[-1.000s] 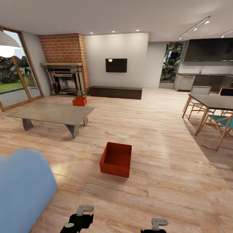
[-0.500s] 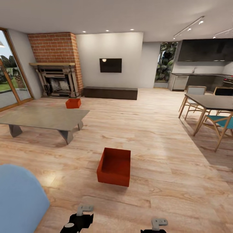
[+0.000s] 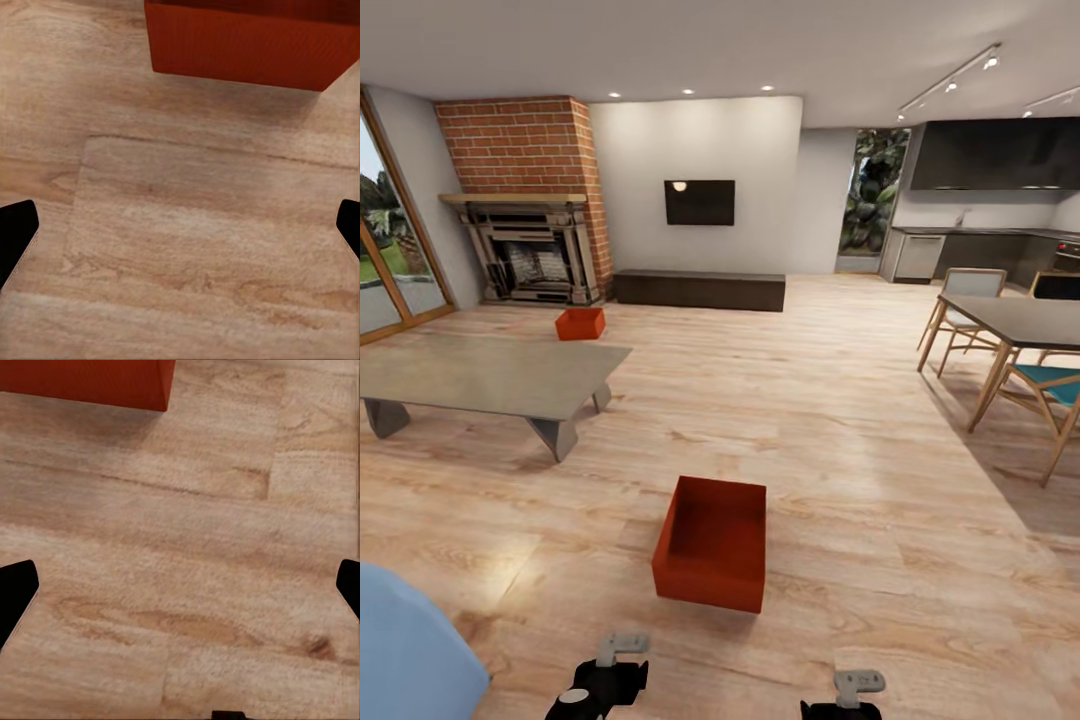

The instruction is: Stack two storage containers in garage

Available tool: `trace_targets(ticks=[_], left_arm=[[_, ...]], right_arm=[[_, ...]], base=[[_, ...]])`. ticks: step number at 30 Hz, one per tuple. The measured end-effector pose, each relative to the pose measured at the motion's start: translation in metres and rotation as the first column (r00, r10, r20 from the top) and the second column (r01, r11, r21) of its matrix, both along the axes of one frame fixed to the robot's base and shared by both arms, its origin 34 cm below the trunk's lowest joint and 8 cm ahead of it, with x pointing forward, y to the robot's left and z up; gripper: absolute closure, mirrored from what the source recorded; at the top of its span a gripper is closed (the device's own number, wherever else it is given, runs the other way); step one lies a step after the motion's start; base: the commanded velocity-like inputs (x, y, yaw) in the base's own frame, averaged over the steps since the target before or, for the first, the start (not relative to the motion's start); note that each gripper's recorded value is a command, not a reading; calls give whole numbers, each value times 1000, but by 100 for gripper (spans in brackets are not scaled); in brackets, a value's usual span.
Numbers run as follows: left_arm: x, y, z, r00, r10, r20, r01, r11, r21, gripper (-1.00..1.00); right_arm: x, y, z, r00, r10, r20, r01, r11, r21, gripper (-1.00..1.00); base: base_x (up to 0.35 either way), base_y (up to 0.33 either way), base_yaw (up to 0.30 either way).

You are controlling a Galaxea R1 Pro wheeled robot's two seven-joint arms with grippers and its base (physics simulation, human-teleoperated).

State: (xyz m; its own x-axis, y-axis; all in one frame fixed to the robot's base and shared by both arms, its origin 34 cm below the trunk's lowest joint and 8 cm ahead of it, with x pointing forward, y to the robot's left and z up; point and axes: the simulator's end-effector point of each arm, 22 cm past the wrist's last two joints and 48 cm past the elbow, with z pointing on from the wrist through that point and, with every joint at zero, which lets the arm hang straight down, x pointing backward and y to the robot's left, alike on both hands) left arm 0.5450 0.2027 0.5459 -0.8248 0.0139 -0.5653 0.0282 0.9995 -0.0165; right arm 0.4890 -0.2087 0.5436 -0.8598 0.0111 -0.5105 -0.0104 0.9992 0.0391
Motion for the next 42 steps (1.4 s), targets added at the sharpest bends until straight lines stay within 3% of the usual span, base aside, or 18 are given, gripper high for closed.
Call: trace_targets(ticks=[12, 25, 42], left_arm=[[1, 0, 0, 1000, 0, 1, 0, 1000, 0, -100], [1, 0, 1, 1000, -1, 4, 1, 1000, -1, -100], [-1, 0, 0, 1000, -3, -2, 3, 1000, 0, -100]], right_arm=[[3, -2, 2, 1000, 1, 22, 0, 1000, -2, -100], [4, -1, 2, 1000, -2, 24, 2, 1000, 1, -100], [4, 2, 3, 1000, -2, 23, 2, 1000, 4, -100]], base=[[276, 0, 0], [90, 0, 0], [316, 15, -30]])
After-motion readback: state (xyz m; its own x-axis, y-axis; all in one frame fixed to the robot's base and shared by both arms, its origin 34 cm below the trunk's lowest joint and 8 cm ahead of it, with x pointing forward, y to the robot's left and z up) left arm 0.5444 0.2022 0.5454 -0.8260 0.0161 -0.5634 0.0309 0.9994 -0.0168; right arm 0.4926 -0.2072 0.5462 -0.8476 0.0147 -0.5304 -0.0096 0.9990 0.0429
